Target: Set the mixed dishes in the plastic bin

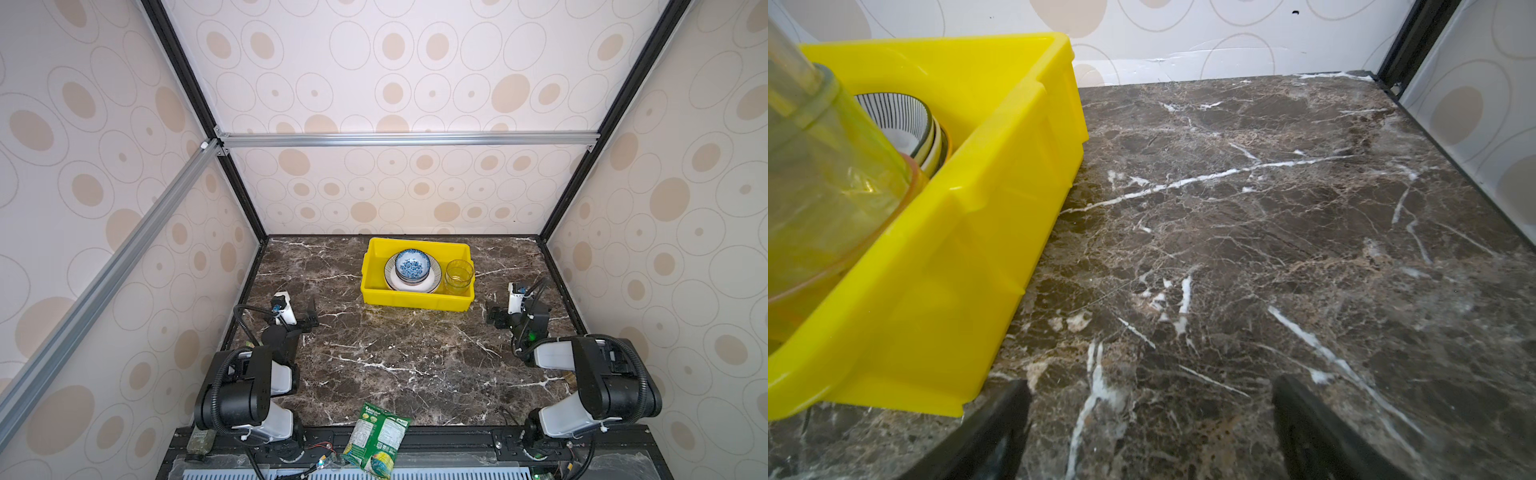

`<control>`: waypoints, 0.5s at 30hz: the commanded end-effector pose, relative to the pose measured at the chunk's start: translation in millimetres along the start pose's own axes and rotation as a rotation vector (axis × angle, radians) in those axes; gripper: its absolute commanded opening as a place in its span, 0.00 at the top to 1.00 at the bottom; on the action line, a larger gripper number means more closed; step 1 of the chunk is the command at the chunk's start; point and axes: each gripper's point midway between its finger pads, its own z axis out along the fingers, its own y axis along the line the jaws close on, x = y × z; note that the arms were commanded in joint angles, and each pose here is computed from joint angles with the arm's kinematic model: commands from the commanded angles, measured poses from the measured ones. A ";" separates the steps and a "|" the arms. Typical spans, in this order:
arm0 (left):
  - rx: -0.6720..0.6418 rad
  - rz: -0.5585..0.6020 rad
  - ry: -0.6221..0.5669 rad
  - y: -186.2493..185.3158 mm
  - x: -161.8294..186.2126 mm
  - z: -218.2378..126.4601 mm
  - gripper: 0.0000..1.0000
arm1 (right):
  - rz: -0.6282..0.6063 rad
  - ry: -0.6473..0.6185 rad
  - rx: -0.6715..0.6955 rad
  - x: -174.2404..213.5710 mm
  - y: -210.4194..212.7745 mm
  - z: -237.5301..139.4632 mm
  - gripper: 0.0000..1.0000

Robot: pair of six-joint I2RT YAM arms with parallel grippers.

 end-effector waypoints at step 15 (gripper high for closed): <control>-0.055 0.066 -0.046 -1.0 -3.0 1.9 0.01 | -0.037 -0.024 0.024 -11.0 0.7 3.4 0.00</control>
